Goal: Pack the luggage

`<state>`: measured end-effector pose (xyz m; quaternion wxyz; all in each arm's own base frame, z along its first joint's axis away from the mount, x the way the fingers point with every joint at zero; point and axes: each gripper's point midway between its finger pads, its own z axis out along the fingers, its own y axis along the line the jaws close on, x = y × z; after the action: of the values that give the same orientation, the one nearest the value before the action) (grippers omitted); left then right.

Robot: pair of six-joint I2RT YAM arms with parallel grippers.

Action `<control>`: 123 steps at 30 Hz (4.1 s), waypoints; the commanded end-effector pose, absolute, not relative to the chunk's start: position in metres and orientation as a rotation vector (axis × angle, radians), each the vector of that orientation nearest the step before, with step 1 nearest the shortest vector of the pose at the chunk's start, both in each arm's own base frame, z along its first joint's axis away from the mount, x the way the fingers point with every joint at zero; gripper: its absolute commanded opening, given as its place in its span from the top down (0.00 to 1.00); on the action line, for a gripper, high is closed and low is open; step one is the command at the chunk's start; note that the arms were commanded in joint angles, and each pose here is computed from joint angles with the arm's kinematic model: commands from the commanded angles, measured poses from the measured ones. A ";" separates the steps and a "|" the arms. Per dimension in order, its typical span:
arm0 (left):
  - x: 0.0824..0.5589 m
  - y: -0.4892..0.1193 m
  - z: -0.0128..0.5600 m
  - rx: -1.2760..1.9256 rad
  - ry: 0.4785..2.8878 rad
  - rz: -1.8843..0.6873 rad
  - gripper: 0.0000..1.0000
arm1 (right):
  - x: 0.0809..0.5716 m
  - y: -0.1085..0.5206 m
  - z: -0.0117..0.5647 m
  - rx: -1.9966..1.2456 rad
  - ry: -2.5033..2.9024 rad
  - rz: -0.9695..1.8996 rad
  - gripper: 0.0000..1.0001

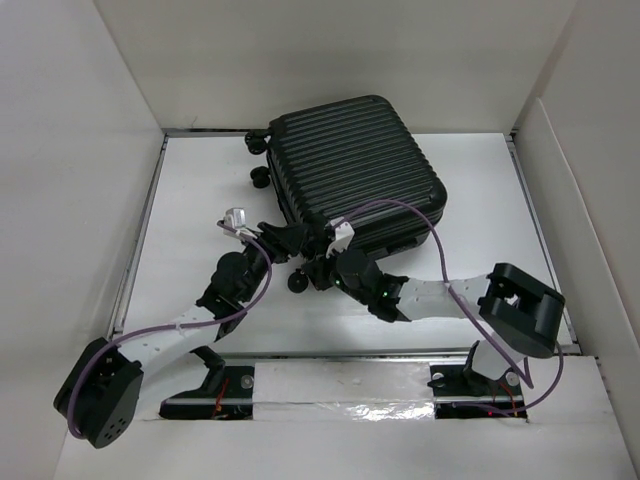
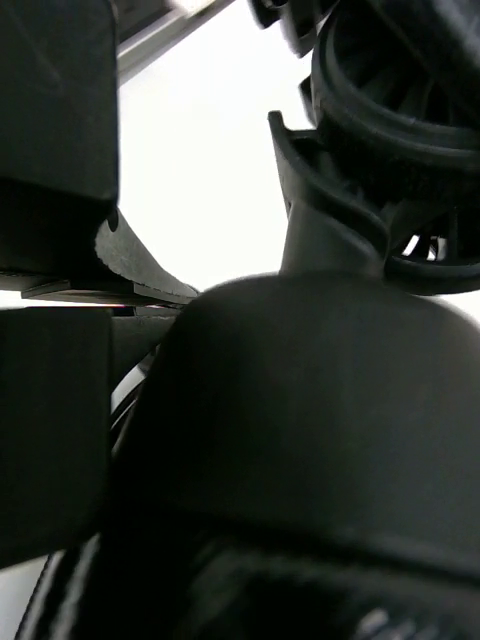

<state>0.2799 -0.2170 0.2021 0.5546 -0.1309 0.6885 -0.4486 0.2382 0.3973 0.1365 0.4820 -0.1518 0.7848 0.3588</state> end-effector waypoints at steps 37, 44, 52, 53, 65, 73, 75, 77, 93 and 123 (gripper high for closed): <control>0.229 -0.241 0.185 -0.205 1.814 -1.271 0.31 | 0.220 0.375 0.254 -1.010 1.578 0.632 0.23; 0.235 -0.223 0.179 -0.276 1.794 -1.233 0.37 | 0.229 0.344 0.269 -0.911 1.550 0.605 0.28; 0.243 -0.209 0.180 -0.332 1.755 -1.223 0.42 | 0.234 0.338 0.263 -0.960 1.575 0.586 0.60; 0.242 -0.209 0.180 -0.326 1.752 -1.222 0.48 | 0.235 0.338 0.261 -0.963 1.577 0.581 0.57; 0.218 -0.199 0.168 -0.238 1.760 -1.202 0.13 | 0.249 0.341 0.280 -0.956 1.552 0.567 0.43; 0.210 -0.181 0.146 -0.293 1.771 -1.144 0.79 | 0.248 0.350 0.286 -0.998 1.539 0.594 0.70; 0.206 -0.181 0.145 -0.279 1.763 -1.153 0.96 | 0.248 0.350 0.284 -1.000 1.545 0.591 0.75; 0.203 -0.182 0.144 -0.258 1.761 -1.166 1.00 | 0.248 0.350 0.281 -0.999 1.550 0.591 0.81; 0.204 -0.227 0.159 -0.030 1.803 -1.317 1.00 | 0.246 0.372 0.280 -1.059 1.554 0.637 0.85; 0.244 -0.213 0.185 -0.132 1.715 -1.157 1.00 | 0.244 0.407 0.249 -1.181 1.607 0.646 0.31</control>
<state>0.2291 -0.2179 0.1484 0.4552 -0.0551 0.7473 -0.4809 0.2419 0.3995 0.2406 0.4944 -0.4831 0.6701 0.2704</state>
